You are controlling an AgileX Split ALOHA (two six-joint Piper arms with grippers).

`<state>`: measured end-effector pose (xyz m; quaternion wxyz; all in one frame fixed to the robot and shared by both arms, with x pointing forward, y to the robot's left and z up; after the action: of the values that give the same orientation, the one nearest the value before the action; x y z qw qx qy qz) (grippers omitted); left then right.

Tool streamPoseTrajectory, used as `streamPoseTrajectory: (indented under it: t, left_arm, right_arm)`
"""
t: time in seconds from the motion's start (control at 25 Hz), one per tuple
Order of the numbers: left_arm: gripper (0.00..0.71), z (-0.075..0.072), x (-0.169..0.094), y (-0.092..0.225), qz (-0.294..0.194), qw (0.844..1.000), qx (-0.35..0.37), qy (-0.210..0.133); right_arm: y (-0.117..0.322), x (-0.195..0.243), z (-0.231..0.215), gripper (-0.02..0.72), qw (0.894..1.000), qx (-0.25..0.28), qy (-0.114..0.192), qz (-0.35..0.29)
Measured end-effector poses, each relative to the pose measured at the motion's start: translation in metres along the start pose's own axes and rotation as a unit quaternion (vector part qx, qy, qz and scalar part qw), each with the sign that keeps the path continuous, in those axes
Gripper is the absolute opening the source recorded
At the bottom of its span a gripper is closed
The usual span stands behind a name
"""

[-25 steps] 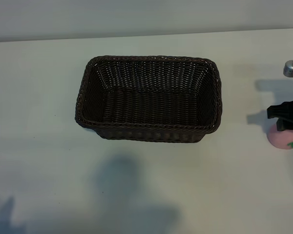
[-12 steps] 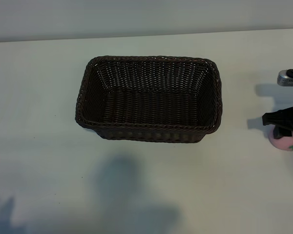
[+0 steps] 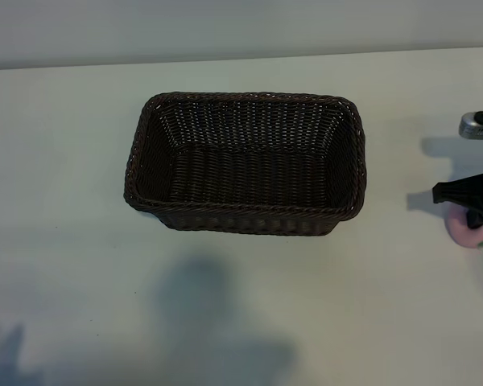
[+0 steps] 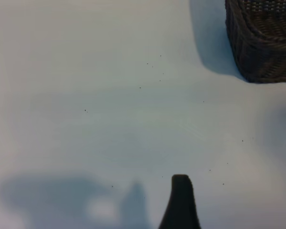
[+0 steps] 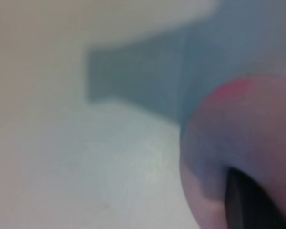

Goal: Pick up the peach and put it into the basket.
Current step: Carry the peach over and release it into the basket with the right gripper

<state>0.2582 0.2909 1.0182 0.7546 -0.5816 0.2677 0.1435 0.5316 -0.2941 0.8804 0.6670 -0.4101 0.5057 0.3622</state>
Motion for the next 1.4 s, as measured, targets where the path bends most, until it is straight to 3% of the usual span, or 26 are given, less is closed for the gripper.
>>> streamPoseTrajectory:
  t: [0.52, 0.88, 1.24, 1.4]
  left_arm:
    - [0.587, 0.000, 0.000, 0.000, 0.000, 1.000, 0.002, 0.000]
    - [0.587, 0.000, 0.000, 0.000, 0.000, 1.000, 0.001, 0.000]
    - [0.587, 0.000, 0.000, 0.000, 0.000, 1.000, 0.001, 0.000]
    - [0.587, 0.000, 0.000, 0.000, 0.000, 1.000, 0.001, 0.000]
  right_arm:
    - [-0.049, -0.100, 0.035, 0.045, 0.999, -0.029, -0.029, -0.014]
    - [-0.054, -0.128, 0.064, 0.045, 0.996, -0.067, -0.050, -0.025]
    - [-0.004, -0.143, 0.154, 0.045, 0.976, -0.190, -0.103, -0.027]
    - [0.009, -0.138, 0.179, 0.045, 0.969, -0.216, -0.117, -0.025]
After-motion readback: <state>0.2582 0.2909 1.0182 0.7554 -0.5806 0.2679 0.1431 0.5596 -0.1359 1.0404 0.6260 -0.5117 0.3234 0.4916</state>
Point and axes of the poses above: a point on each arm's last joint axis where the gripper is mounted, x pointing out along that axis toward the gripper, z along the wrist's bending axis when the last joint is at zero, y = z × x, the point moved 4 cm from there along x, pointing out along that axis toward the gripper, and after that the axes turned 15 degrees about x, right-handed, at the moved point
